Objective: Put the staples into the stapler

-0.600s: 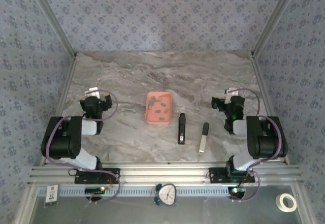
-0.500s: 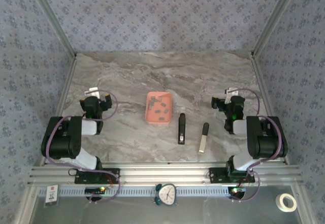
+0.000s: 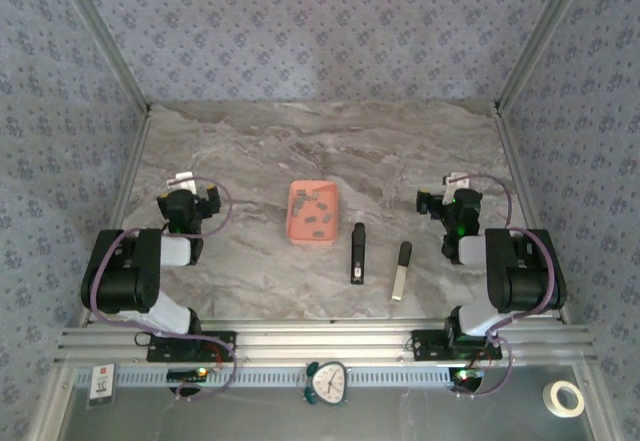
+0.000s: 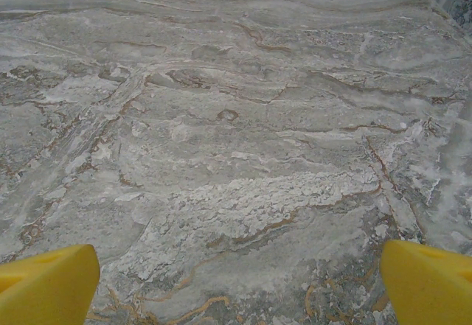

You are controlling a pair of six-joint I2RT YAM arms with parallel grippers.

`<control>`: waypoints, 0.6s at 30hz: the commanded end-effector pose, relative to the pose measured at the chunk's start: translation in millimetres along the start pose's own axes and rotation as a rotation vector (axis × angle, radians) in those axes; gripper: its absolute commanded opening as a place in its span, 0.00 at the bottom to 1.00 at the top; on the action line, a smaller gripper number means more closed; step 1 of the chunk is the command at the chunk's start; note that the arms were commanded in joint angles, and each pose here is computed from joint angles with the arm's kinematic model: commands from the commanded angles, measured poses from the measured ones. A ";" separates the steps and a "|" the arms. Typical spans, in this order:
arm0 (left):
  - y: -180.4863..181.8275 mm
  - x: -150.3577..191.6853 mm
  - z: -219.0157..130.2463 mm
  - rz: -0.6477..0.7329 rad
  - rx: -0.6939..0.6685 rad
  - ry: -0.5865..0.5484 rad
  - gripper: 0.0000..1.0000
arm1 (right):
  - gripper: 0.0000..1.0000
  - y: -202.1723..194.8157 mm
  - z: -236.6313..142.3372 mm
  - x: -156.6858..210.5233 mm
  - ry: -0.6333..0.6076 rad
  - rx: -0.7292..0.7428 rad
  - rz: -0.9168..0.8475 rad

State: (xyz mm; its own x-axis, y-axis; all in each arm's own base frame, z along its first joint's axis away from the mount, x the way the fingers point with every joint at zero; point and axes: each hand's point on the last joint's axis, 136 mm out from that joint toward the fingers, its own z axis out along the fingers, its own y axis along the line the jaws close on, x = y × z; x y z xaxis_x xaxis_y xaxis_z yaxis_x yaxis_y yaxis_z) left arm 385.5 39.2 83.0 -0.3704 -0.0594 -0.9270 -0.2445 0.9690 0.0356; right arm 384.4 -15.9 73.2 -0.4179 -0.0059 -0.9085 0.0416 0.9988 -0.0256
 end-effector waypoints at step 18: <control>-4.0 -10.4 1.5 -0.006 0.013 -0.022 1.00 | 1.00 -1.4 2.2 -12.4 -0.034 0.005 0.000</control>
State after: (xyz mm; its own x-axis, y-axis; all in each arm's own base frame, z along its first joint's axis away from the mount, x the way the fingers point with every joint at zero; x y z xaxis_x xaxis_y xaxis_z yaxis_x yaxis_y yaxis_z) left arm 385.4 39.2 82.9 -0.3709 -0.0591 -0.9268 -0.2443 0.9690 0.0360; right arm 384.4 -16.0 73.2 -0.4179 -0.0057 -0.9085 0.0420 0.9988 -0.0256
